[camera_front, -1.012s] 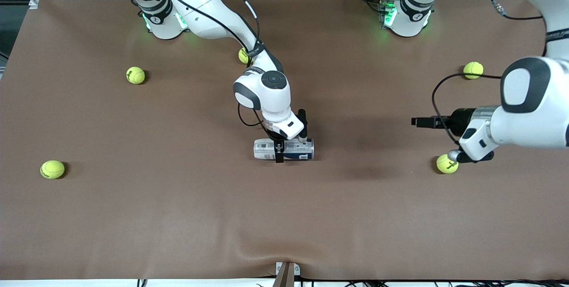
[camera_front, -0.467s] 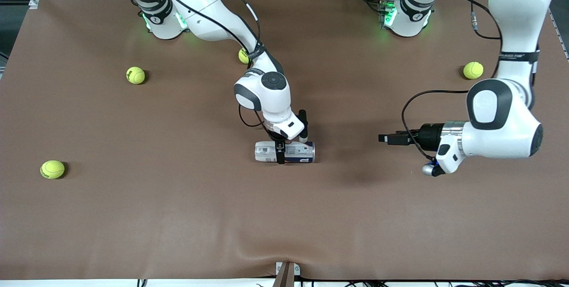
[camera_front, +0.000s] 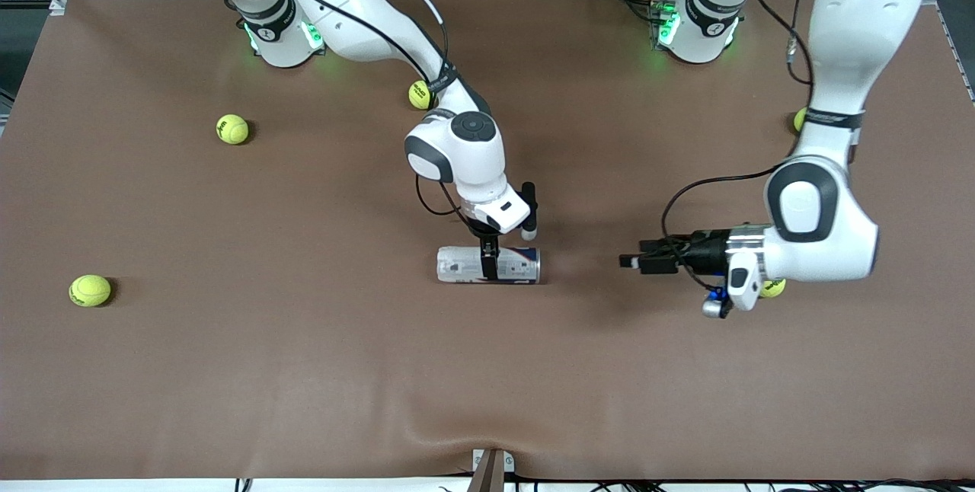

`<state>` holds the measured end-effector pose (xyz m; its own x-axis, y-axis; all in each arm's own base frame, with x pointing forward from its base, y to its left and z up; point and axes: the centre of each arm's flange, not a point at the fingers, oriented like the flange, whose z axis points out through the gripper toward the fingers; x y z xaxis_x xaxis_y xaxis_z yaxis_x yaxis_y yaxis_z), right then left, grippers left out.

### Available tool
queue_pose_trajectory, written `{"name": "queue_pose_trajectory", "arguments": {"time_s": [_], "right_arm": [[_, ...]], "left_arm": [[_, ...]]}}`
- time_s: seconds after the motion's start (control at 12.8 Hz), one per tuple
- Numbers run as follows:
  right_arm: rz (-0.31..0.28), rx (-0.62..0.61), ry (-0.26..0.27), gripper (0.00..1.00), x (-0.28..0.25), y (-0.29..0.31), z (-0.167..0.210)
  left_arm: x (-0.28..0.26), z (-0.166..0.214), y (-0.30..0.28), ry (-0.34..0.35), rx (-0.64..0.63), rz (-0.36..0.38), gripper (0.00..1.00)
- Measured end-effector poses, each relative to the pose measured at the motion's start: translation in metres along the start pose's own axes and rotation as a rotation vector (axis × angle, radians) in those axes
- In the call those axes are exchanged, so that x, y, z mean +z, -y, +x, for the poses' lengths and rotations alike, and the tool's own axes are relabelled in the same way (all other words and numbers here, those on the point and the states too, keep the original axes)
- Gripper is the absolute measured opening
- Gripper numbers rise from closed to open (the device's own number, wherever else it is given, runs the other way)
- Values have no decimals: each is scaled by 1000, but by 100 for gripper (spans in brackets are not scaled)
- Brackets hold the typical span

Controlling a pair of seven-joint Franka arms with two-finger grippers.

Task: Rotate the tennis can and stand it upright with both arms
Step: 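Reach the left gripper toward the can's open end, then grasp the can end with the left gripper while the right gripper releases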

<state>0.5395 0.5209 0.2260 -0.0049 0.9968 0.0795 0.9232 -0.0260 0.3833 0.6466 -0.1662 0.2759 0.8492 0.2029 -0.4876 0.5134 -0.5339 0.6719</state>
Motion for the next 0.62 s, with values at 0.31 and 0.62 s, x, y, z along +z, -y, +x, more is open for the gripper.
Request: {"name": "queue_pose_trajectory", "arguments": {"time_s": [0.31,0.62], "right_arm": [[21,40,16,100,-43,-15,6],[73,216,67,100,-90,-47,-15]], "left_arm": [[68,9,18,-25,-21,-183,100],[121,6,25,-62,-28,-256,100]]}}
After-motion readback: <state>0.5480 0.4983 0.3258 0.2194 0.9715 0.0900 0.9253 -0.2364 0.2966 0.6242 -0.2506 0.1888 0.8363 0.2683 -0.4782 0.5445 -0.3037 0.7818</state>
